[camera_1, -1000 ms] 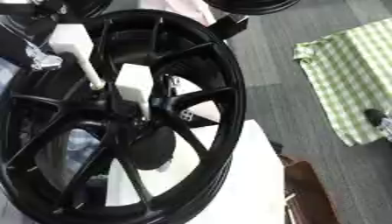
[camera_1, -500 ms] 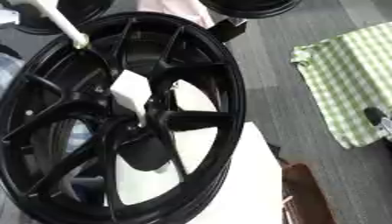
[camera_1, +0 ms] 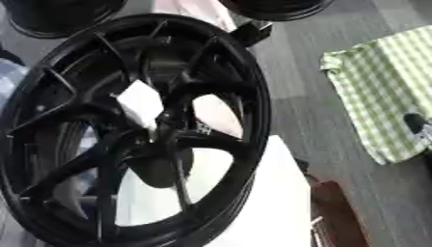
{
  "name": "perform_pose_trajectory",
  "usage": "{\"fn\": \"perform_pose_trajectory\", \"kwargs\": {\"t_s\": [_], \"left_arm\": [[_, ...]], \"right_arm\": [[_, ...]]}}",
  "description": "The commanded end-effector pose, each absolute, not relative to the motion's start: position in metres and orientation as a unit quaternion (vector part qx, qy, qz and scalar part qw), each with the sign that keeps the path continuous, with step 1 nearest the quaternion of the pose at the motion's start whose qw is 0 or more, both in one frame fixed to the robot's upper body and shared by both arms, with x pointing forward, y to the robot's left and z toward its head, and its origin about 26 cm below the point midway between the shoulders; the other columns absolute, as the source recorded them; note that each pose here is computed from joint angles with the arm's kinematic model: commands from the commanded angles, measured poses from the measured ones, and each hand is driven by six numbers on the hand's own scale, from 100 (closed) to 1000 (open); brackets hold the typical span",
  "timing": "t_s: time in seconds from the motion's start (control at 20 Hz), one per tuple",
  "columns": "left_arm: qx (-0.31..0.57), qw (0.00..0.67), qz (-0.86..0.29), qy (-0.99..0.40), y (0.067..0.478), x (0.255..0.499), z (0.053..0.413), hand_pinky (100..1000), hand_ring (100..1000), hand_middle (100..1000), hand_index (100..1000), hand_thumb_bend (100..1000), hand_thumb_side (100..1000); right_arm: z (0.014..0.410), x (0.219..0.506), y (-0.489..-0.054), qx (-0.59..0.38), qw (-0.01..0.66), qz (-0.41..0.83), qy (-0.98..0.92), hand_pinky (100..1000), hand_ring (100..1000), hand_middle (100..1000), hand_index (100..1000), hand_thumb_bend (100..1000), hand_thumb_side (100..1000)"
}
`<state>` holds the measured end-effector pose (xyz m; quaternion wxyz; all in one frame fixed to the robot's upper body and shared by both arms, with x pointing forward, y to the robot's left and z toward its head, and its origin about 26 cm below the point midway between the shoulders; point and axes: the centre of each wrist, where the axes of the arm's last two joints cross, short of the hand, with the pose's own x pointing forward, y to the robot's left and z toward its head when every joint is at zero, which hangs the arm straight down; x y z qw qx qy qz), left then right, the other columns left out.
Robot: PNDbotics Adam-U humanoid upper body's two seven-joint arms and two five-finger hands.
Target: Pull the pin out of the wheel hub.
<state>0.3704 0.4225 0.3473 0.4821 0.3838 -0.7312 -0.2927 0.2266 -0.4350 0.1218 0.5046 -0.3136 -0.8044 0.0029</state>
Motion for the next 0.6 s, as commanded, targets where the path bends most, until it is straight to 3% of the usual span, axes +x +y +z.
{"fn": "perform_pose_trajectory", "kwargs": {"t_s": [0.05,0.1,0.2,0.25,0.3,0.35,0.45,0.6], "left_arm": [[0.415,0.458,-0.249,-0.746,0.455,0.358,0.347,545,404,187,425,100,271],[0.408,0.452,-0.252,-0.752,0.460,0.358,0.338,575,429,216,456,100,274],[0.387,0.443,-0.266,-0.764,0.467,0.358,0.320,677,543,388,639,100,278],[0.377,0.440,-0.278,-0.766,0.470,0.357,0.311,774,708,602,842,100,275],[0.372,0.436,-0.292,-0.765,0.473,0.356,0.305,835,795,733,933,100,250],[0.375,0.431,-0.303,-0.763,0.475,0.355,0.301,863,819,763,971,100,414],[0.385,0.427,-0.309,-0.758,0.480,0.355,0.294,867,823,759,971,100,617],[0.395,0.444,-0.290,-0.750,0.486,0.357,0.286,838,806,741,952,100,752]], "right_arm": [[0.136,0.225,-0.439,-0.322,0.485,-0.001,-0.813,682,774,727,853,673,270],[0.137,0.224,-0.439,-0.322,0.483,-0.004,-0.814,682,774,727,853,673,270],[0.137,0.224,-0.440,-0.322,0.481,-0.009,-0.815,682,774,727,853,673,270],[0.137,0.223,-0.440,-0.322,0.481,-0.011,-0.815,682,774,727,853,673,271],[0.137,0.223,-0.441,-0.323,0.480,-0.013,-0.816,682,774,727,853,673,270],[0.137,0.223,-0.441,-0.323,0.480,-0.014,-0.816,682,774,727,853,673,271],[0.138,0.223,-0.441,-0.322,0.479,-0.015,-0.816,682,774,727,853,672,271],[0.137,0.222,-0.441,-0.323,0.479,-0.017,-0.816,682,774,728,853,673,275]]}}
